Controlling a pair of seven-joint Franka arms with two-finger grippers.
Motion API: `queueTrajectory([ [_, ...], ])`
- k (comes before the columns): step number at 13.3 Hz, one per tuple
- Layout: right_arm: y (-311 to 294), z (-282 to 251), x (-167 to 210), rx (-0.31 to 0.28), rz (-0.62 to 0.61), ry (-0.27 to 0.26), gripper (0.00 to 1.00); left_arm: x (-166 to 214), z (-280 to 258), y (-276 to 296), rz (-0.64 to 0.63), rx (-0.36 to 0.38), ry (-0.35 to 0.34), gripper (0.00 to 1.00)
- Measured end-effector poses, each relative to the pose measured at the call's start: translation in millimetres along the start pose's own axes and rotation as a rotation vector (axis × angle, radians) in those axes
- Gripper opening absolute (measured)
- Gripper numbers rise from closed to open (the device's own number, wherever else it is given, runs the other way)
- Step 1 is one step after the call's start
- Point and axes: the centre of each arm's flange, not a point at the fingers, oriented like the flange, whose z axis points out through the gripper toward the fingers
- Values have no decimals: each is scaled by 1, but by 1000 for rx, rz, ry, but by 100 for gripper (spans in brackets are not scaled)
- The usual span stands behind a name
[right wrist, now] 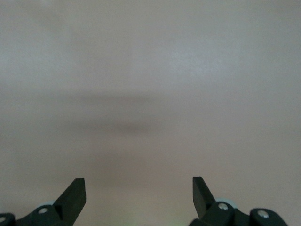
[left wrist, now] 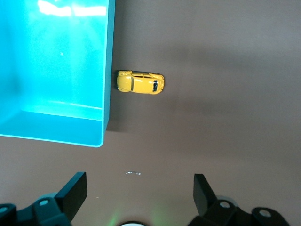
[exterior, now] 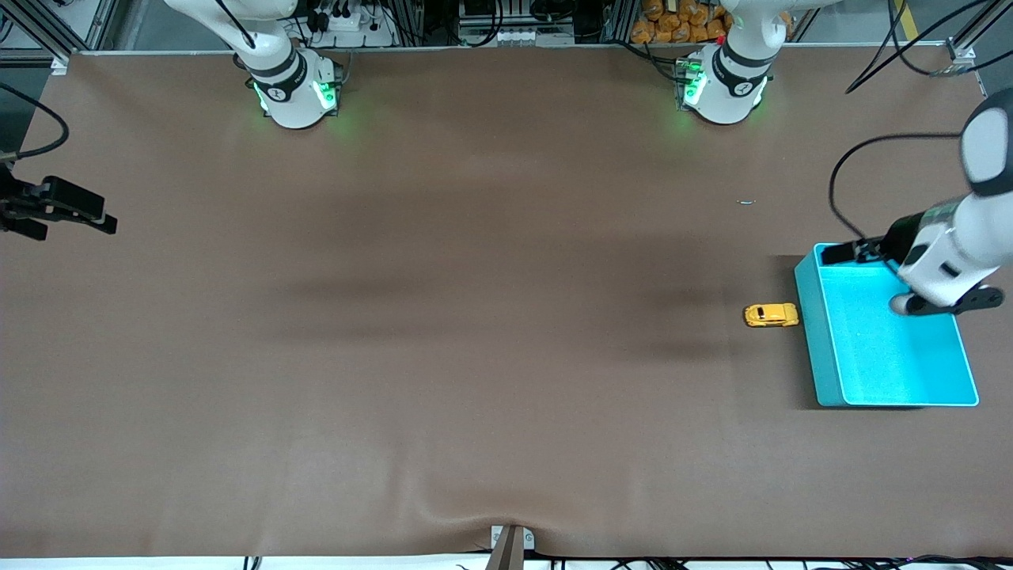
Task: Wind and store yellow beetle car
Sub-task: 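Move the left gripper down to the car beside the bin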
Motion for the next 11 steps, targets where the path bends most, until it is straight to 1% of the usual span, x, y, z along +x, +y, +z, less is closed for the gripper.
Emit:
queueTrajectory([
  [3, -1, 6, -9, -10, 6, -15, 100, 12, 44, 16, -168, -2, 17, 100],
  [6, -2, 12, -19, -14, 7, 2, 100, 11, 86, 37, -323, -9, 56, 100],
  [9, -6, 14, -39, -20, 5, 36, 100, 8, 124, 40, -469, -34, 102, 100],
  [11, -11, 11, -50, -23, -1, 49, 100, 5, 143, 40, -569, -50, 121, 100],
])
